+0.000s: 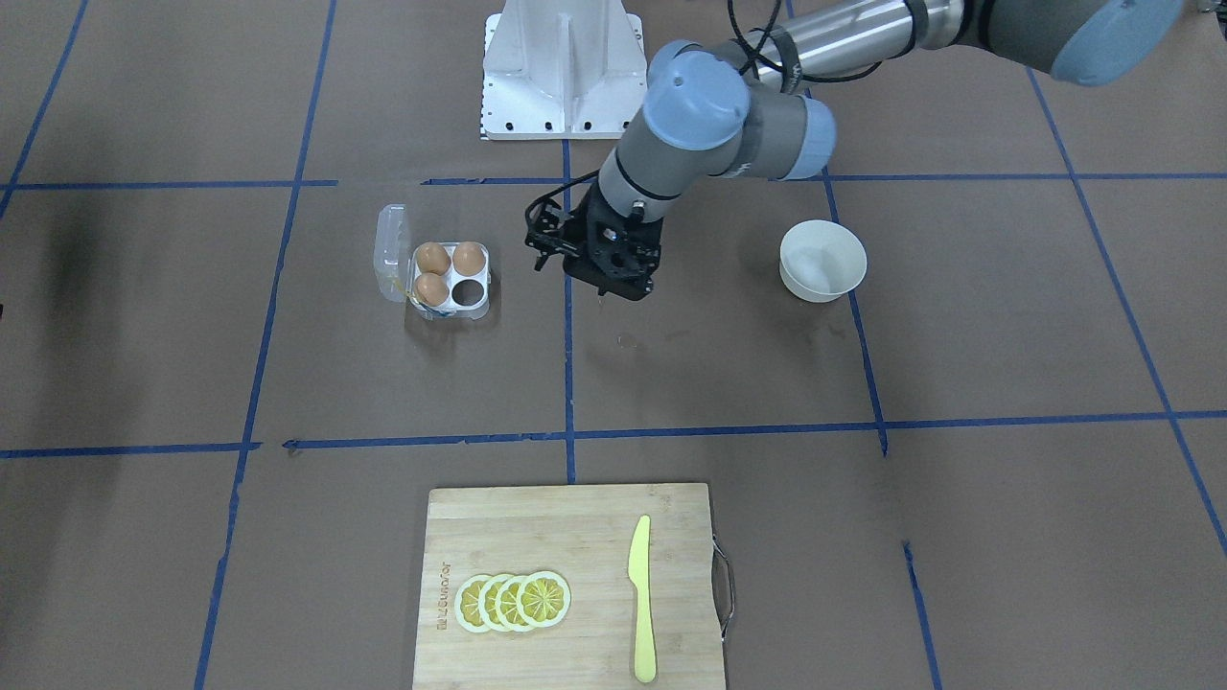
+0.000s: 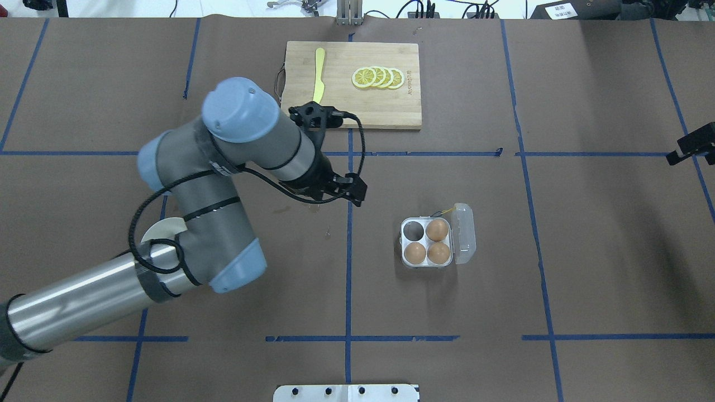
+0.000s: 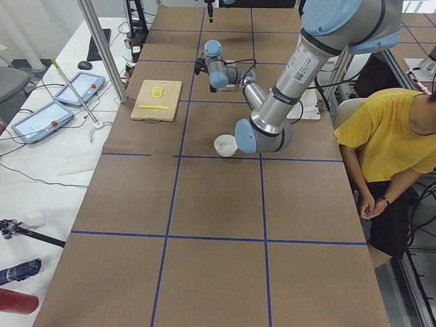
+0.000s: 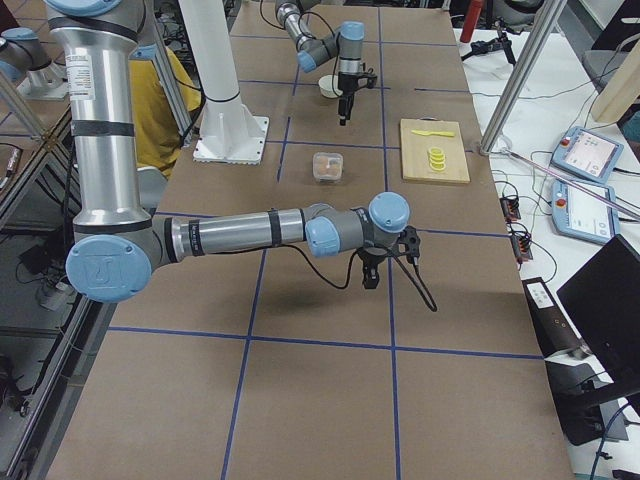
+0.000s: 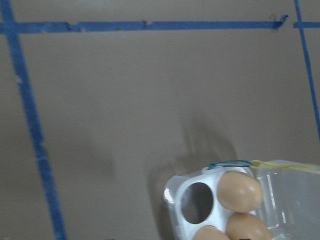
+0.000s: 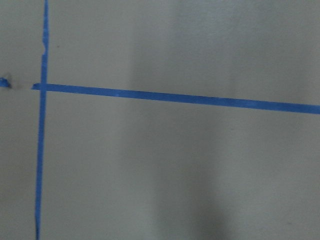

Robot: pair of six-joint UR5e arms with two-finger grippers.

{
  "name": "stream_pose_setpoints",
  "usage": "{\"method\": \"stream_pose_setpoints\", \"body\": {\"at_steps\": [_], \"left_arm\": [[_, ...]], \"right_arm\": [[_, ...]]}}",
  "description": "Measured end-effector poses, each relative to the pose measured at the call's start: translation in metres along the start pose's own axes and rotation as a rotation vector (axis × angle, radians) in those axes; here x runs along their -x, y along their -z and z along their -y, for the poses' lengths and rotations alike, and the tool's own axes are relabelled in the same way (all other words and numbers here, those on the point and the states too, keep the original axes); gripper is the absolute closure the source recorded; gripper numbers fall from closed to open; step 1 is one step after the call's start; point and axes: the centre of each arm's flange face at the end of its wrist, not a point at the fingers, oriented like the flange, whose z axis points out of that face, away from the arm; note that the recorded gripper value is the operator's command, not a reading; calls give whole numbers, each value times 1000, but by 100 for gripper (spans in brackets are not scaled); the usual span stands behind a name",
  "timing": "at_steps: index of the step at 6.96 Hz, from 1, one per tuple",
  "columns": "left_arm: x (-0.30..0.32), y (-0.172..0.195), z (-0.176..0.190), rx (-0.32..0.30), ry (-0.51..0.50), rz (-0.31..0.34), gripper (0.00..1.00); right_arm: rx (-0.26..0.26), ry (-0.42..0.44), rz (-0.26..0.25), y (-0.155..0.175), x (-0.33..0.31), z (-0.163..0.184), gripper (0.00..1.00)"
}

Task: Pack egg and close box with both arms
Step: 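Withdraw the left gripper from the carton while the right arm moves in, then push the clear lid over the eggs with the right gripper while the left arm retracts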

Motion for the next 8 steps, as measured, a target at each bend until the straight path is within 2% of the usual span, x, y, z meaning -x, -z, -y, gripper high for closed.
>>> {"method": "stream_pose_setpoints", "body": {"at_steps": [1, 2, 3, 4, 6, 7, 8], "left_arm": [[49, 36, 6, -16, -56, 49, 14], [90, 66, 9, -26, -104, 87, 14], [122, 88, 8, -31, -135, 109, 14], [144, 105, 6, -42, -154, 126, 14], [170, 123, 1, -53, -167, 147, 14], [174, 125, -1, -54, -168, 151, 14], [178, 124, -2, -51, -165, 155, 14]], "right_arm": [[4, -22, 12, -2, 40, -5, 29], [11, -46, 22, -6, 76, -11, 99], [10, -67, 27, -15, 111, -19, 100], [-12, -79, 31, -35, 146, -29, 100], [-96, -137, 40, -100, 236, -57, 100], [-124, -166, 75, -123, 291, -71, 100], [-131, -199, 129, -139, 356, -85, 100]]}}
